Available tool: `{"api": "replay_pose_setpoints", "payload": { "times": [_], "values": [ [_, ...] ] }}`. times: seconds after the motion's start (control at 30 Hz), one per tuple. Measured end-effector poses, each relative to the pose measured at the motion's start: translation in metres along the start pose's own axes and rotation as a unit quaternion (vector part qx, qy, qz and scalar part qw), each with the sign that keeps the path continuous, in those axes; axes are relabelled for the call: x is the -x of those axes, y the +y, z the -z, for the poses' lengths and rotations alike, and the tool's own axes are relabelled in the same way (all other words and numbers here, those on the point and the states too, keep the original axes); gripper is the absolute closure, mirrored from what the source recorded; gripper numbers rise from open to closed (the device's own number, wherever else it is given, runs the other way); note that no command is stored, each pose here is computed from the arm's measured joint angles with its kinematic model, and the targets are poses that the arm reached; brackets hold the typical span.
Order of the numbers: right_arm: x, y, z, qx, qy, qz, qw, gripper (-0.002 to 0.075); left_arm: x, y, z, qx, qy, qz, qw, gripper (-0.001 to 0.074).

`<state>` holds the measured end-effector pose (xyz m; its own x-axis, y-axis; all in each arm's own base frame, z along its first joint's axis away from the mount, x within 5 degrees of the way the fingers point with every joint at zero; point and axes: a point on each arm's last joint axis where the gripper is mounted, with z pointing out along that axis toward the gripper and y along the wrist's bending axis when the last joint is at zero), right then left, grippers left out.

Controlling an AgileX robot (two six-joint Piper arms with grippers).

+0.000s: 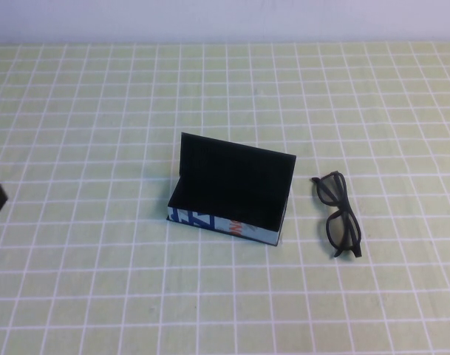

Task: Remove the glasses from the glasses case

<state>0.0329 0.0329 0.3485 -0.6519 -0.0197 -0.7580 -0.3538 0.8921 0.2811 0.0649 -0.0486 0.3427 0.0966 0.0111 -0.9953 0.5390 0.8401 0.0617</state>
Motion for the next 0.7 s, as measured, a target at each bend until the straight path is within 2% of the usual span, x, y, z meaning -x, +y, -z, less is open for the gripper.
{"api": "replay_pose_setpoints", "payload": {
  "times": [0.27,0.47,0.6,0.7],
  "values": [
    [-0.012,-0.002,0.005,0.013,-0.108,0.024,0.994,0.0742,-0.03,-0.012,0.04,0.052,-0.074,-0.003,0.996,0.0739],
    [-0.012,-0.009,-0.013,0.019,-0.188,0.014,0.982,0.0742,-0.079,0.001,0.037,0.114,-0.04,0.027,0.992,0.0739],
    [-0.016,-0.017,-0.031,0.014,-0.218,-0.001,0.976,0.0742,-0.115,0.014,0.035,0.181,-0.005,0.051,0.982,0.0739],
    [-0.019,-0.023,-0.04,0.007,-0.241,-0.009,0.97,0.0742,-0.137,0.019,0.036,0.208,0.019,0.061,0.976,0.0739]
  ]
}}
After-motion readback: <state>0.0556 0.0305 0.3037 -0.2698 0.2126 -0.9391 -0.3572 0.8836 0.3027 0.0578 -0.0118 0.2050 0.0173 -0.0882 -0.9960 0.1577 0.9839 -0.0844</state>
